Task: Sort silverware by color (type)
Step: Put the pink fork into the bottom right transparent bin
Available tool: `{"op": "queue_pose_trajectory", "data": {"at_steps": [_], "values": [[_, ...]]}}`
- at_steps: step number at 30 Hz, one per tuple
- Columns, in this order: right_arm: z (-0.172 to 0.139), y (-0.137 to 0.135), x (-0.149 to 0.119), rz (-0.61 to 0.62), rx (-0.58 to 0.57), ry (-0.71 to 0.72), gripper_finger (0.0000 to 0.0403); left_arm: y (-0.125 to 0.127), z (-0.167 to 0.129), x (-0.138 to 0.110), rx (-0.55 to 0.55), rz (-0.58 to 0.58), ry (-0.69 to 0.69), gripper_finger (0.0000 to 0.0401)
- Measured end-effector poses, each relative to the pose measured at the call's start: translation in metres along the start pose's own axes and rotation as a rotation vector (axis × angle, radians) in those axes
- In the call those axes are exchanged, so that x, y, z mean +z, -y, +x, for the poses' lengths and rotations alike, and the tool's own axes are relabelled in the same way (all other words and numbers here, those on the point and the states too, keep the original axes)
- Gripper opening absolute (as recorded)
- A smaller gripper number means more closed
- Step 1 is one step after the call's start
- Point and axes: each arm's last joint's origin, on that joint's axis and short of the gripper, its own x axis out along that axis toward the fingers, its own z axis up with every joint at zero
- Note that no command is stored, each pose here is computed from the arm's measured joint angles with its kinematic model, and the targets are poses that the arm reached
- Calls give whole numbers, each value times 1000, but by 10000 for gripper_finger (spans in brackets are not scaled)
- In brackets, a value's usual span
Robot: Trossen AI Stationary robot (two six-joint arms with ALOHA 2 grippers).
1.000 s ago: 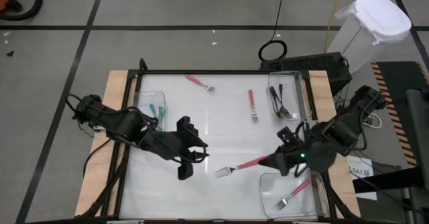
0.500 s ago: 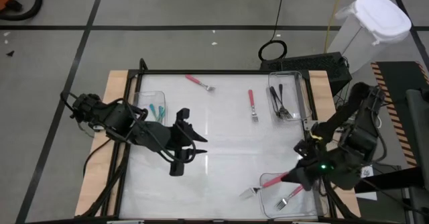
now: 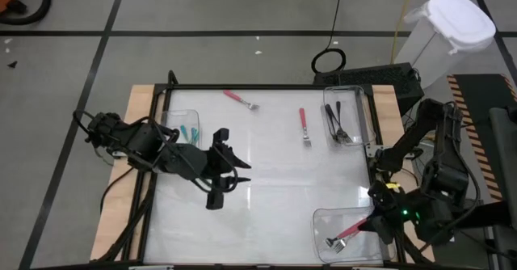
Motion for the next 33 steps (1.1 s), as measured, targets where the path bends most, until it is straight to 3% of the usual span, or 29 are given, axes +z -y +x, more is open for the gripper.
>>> {"op": "queue_pose_trajectory", "data": {"at_steps": [10,18,33], "values": [[-4,25,-17,41,-173,62,28,-7,2,1,17,-45,0,141],[6,35,-23,-24,-331,82,28,-7,2,1,17,-9,-1,141],[74,78,-46,22,-278,63,37,-7,2,1,17,-20,-3,141]]}}
